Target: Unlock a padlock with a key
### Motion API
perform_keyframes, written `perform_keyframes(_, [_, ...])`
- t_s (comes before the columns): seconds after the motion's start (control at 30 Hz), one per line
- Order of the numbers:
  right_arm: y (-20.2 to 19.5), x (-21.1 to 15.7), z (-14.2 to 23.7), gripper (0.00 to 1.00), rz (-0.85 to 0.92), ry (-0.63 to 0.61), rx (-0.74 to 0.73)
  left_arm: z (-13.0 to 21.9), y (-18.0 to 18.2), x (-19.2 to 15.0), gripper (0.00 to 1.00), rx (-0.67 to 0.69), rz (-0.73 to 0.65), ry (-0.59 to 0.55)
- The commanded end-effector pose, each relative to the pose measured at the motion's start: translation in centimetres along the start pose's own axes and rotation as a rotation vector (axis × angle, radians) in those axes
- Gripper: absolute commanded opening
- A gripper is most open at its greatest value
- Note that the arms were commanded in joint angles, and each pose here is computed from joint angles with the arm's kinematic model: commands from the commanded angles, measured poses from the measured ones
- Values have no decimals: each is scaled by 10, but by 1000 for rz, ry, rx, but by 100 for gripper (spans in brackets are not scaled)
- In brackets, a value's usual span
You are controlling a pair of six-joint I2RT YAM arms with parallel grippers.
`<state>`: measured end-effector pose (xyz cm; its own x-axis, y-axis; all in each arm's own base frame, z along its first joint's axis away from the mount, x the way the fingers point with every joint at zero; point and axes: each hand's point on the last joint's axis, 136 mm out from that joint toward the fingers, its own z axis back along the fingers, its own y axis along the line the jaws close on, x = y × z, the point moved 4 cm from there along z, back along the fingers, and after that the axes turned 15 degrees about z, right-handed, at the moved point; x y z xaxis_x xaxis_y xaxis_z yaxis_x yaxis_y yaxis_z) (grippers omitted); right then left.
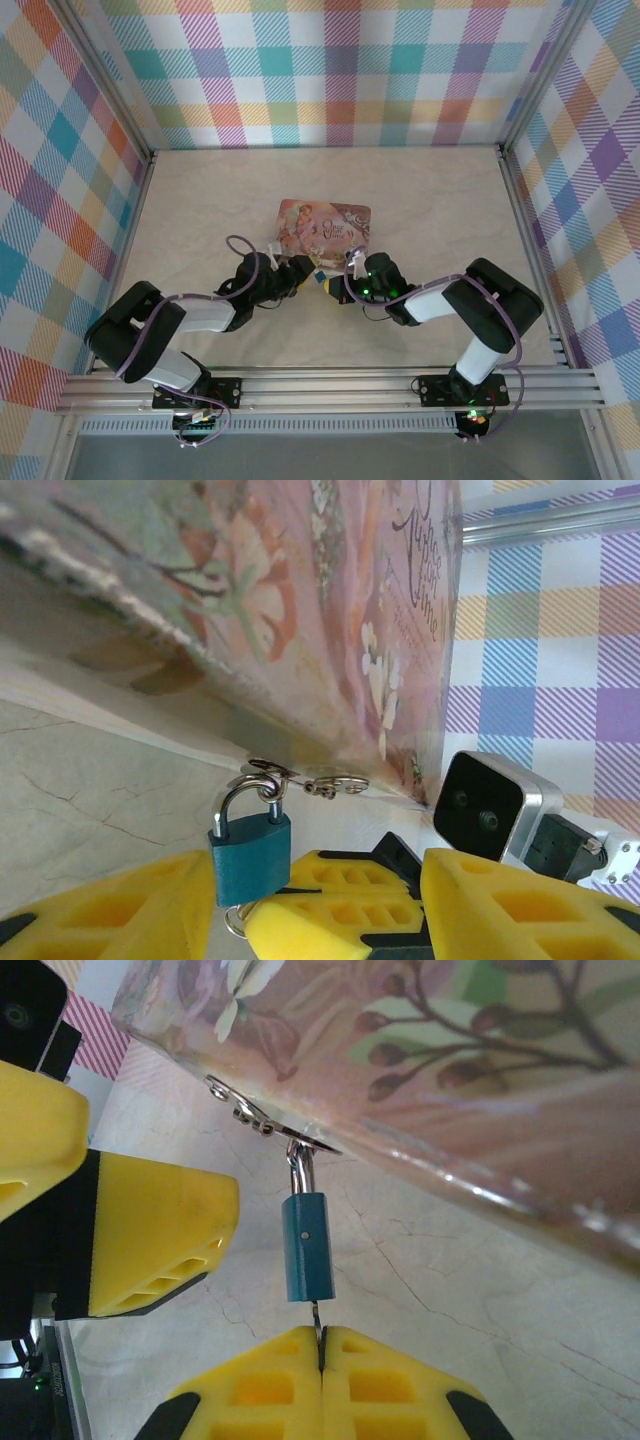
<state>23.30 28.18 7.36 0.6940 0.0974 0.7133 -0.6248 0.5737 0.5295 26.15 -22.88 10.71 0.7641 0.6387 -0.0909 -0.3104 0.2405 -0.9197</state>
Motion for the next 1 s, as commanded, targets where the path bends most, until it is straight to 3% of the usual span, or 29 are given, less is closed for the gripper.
perform_keyframes(0.0, [9,9,0,0,-9,-6,36,0,1,-1,54,-26,11,18])
perform_keyframes(0.57, [9,9,-2,0,-23,0,45,-18,12,-8,44,-19,12,73])
perform_keyframes(0.97, [8,8,-1,0,-25,-2,34,-17,23,-8,43,7,29,49])
